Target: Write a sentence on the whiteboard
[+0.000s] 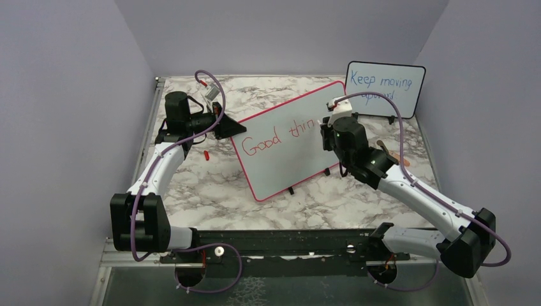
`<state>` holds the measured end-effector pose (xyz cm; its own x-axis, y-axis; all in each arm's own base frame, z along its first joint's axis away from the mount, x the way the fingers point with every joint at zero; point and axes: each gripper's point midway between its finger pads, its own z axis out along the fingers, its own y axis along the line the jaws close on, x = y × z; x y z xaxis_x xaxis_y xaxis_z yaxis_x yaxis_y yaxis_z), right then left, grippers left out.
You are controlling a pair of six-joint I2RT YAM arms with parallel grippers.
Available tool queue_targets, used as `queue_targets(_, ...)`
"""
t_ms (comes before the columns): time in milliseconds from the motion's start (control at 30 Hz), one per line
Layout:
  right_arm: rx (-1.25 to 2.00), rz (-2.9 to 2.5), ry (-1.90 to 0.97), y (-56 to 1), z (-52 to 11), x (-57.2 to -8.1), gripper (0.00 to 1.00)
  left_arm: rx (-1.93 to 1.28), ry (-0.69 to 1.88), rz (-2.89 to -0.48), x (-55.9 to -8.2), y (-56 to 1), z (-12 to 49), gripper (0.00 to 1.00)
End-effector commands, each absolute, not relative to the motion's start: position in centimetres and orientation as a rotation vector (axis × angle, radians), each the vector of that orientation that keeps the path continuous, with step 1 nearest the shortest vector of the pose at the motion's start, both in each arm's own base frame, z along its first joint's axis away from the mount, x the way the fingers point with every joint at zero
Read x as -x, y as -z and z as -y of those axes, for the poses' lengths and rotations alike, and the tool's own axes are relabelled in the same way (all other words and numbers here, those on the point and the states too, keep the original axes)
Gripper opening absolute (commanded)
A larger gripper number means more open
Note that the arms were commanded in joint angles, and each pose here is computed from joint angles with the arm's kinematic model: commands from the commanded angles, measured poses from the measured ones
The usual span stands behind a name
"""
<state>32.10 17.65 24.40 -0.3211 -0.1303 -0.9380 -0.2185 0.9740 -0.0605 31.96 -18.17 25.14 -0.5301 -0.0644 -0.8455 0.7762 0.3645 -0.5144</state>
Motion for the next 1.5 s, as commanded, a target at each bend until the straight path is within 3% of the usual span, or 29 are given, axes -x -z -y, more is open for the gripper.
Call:
queue_targets(0, 0.221, -1.877, -0.086, -24.8, -17.2, -32.9, 0.01, -0.650, 1.269, -1.862, -31.5, -22.4, 18.9, 0.00)
queue_targets(1467, 0.304, -1.879, -0.217, -24.8, -19.6, -33.5, 0.01, -0.651, 1.279, -1.863, -31.5, -22.4, 18.9, 0.00)
